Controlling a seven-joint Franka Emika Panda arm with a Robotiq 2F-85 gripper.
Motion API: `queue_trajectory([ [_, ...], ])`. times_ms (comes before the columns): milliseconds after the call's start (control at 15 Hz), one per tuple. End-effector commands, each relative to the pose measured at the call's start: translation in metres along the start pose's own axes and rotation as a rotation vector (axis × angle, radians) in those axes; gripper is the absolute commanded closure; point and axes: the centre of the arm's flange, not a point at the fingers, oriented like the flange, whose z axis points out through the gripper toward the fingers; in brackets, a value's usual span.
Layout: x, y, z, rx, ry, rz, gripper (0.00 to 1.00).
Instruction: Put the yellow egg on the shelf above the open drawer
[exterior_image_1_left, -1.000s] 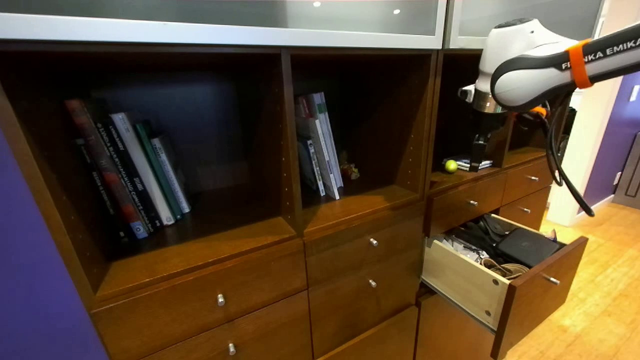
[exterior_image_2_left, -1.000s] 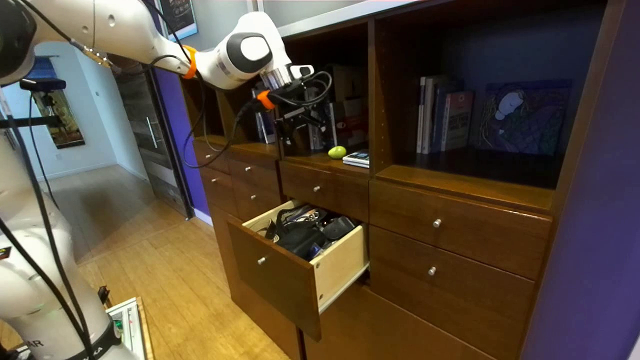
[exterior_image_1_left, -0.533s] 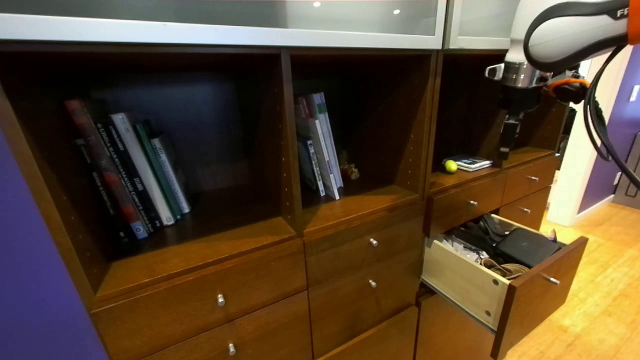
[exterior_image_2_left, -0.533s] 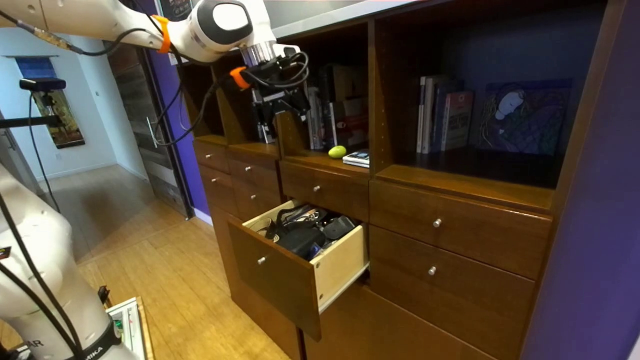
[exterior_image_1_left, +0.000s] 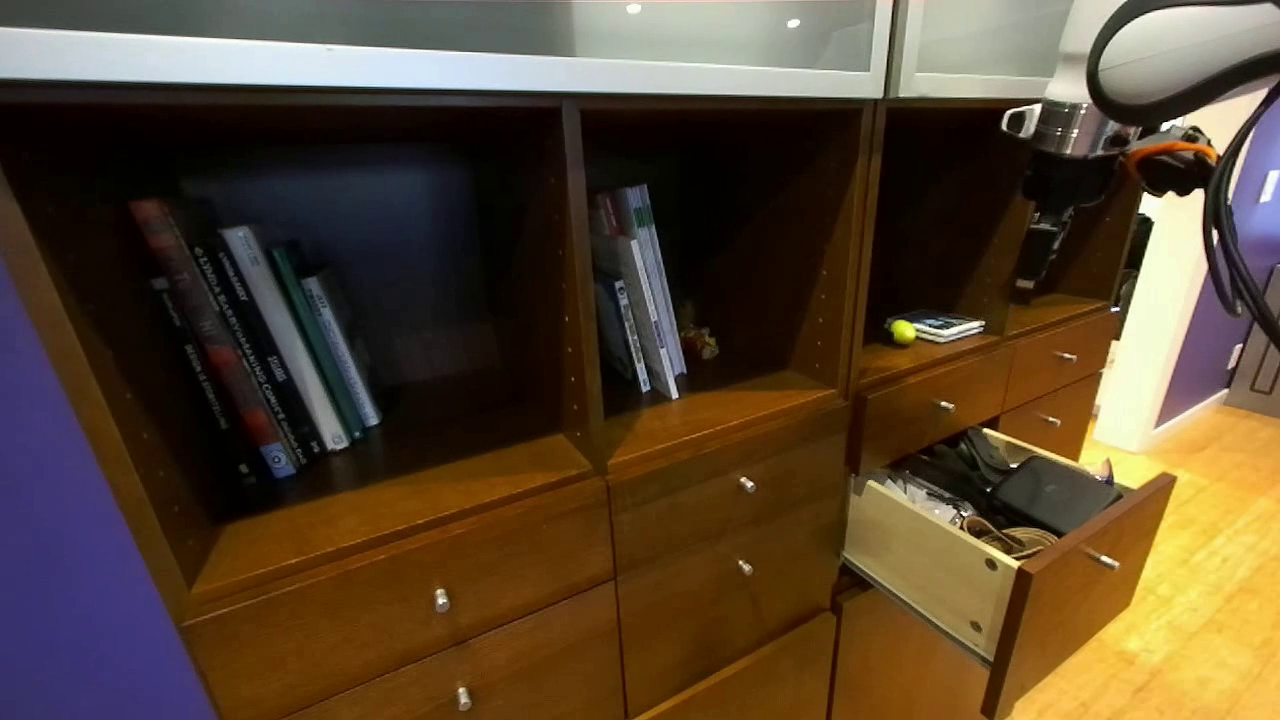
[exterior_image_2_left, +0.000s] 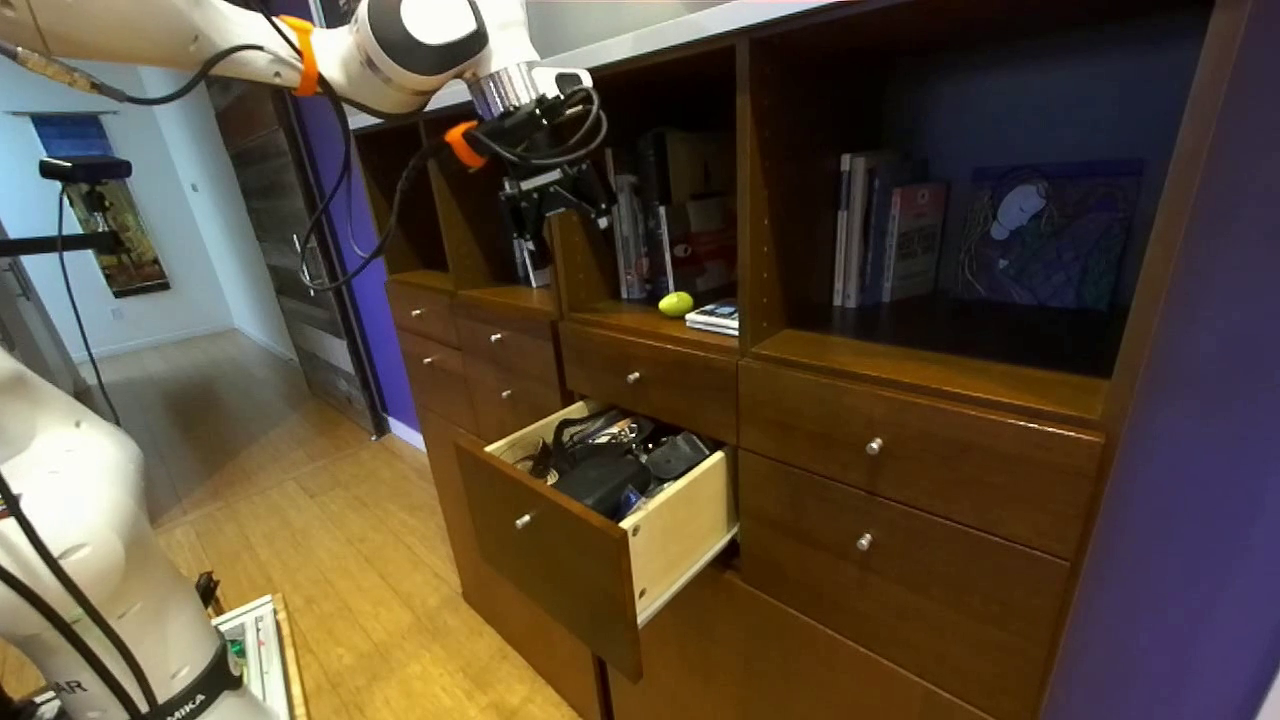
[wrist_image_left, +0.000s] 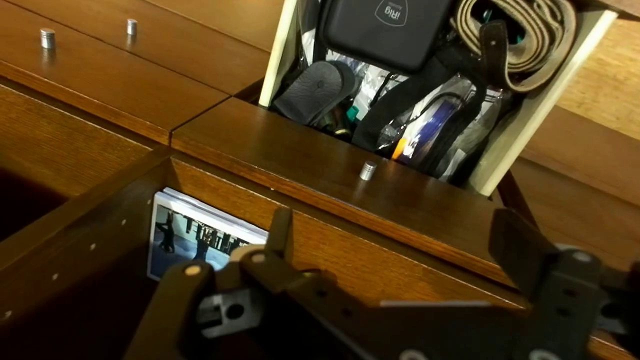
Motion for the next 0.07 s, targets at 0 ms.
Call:
queue_trajectory([
  [0,-0.0001,-0.0002,0.0005,0.000,0.000,0.000,0.00],
])
